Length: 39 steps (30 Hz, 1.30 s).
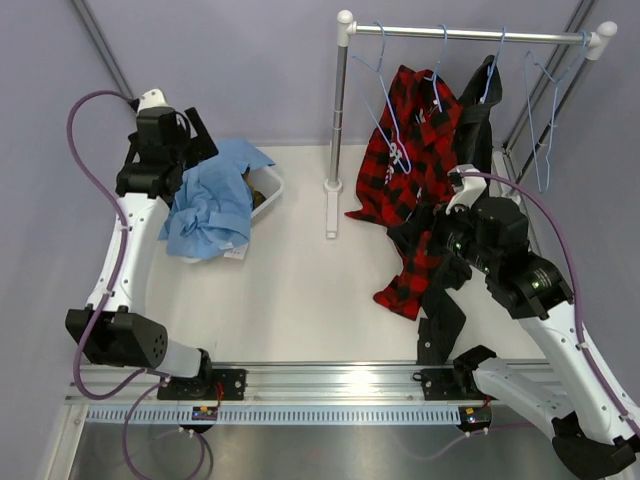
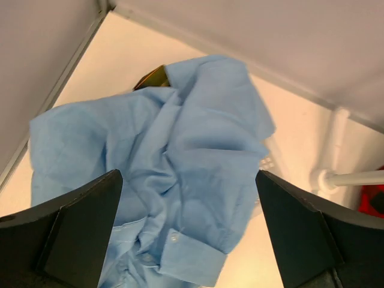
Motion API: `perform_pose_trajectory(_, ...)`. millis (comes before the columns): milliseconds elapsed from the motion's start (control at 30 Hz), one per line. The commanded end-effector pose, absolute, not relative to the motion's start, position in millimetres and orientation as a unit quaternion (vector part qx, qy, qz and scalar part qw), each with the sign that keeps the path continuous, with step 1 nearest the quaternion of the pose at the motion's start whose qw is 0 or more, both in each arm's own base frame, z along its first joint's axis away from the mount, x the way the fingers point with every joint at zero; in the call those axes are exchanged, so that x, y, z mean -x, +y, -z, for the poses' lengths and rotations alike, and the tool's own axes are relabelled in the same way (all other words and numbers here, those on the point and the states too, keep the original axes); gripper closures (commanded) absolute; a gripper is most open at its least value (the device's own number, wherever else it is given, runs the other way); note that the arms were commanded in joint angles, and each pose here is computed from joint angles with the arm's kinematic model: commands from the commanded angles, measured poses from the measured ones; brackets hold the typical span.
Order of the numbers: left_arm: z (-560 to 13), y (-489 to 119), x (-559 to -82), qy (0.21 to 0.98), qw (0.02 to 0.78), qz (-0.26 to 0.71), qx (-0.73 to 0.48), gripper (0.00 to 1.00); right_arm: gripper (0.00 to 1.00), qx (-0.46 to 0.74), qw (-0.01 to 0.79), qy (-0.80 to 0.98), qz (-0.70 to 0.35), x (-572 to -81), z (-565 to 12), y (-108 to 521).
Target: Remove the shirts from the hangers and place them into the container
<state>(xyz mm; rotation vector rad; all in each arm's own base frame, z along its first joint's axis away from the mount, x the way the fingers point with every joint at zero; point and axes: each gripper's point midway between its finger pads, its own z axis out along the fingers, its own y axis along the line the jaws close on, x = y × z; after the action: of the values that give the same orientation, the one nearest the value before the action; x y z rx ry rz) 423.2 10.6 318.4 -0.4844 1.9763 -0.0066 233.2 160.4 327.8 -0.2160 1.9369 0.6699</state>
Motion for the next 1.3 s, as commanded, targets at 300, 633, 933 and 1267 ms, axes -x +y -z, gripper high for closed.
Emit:
perform_pose_trajectory(300,-290.8,-89.5,-512.8,0.857,0.508,-0.066,0.058,0.01,0.01,0.086,0.479,0.824,-0.290,-222.3,-307.0,162.7)
perform_pose_trajectory(633,-210.6,-71.8,-547.0,0.876,0.446,-0.179,0.042,0.07,0.01,0.058,0.470,0.833,-0.287,-208.6,-291.9,151.8)
perform_pose_trajectory(933,-188.5,-59.9,-554.9,0.877,0.426,-0.221,0.032,0.42,0.01,0.042,0.475,0.830,-0.290,-203.6,-294.0,147.1)
perform_pose_trajectory(1267,-170.9,-43.3,-552.5,0.884,0.404,-0.234,0.034,1.00,0.01,0.030,0.473,0.829,-0.296,-199.5,-292.1,145.6)
